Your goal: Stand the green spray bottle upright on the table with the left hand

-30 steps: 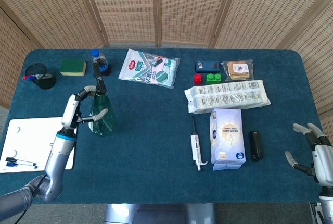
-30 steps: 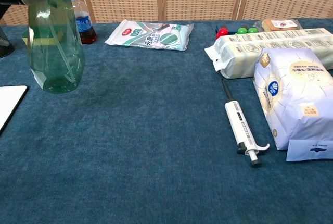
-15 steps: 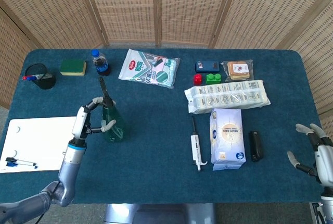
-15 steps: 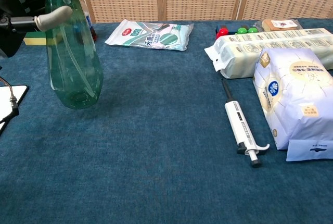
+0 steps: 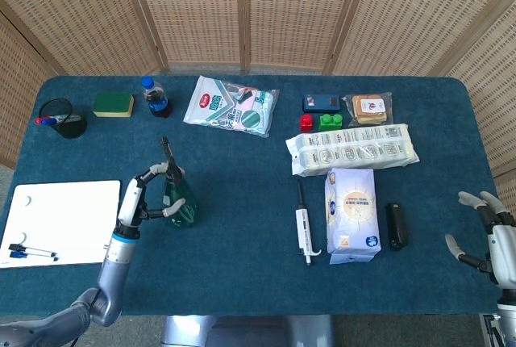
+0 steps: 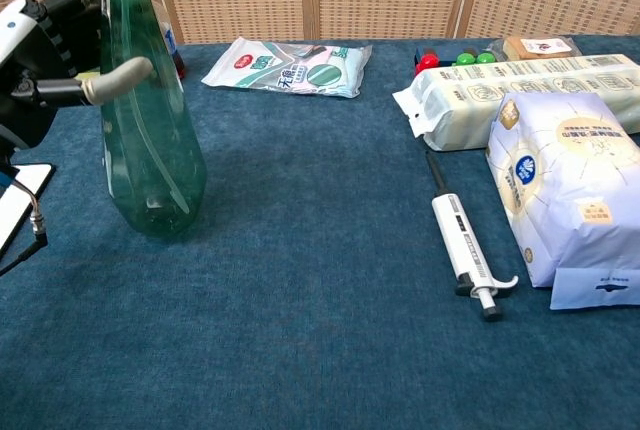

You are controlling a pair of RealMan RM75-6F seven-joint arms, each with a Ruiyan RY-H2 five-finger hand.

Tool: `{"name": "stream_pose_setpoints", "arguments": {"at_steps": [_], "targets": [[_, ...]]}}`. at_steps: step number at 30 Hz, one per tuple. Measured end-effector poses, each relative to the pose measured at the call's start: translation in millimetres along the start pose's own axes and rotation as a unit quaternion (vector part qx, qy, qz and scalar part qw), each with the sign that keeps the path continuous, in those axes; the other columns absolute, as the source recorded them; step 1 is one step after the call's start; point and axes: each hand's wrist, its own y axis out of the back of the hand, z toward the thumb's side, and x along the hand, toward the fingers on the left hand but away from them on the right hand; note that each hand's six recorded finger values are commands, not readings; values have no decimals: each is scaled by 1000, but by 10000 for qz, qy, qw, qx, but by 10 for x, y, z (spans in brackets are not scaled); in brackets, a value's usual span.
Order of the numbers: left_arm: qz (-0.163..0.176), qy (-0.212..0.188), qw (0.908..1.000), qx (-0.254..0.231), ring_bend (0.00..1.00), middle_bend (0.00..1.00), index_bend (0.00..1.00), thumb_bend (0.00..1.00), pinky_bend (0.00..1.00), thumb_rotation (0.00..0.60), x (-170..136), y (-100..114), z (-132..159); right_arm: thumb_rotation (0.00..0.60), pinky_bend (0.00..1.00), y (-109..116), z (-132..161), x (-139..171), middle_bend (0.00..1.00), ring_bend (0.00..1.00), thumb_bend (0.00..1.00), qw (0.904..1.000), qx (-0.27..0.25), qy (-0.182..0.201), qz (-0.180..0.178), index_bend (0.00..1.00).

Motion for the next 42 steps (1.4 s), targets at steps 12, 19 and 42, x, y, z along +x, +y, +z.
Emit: {"name": "stream_pose_setpoints", "arguments": {"at_steps": [12,19,42], "targets": [[-40,-34,10000,27,379,423,439,360,572,600,-165,-73,-72,600,215,16,7,12,297,126,349,10000,-10,1,-19,191],[-14,-31,10000,9,379,422,440,361,571,600,-276,-52,-92,600,214,20,21,21,297,126,349,10000,-16,10,-23,191],[-148,120,9997,166,315,371,382,352,519,587,-389,-4,-135,600,214,27,31,24,297,125,347,10000,-35,30,-31,189]]}}
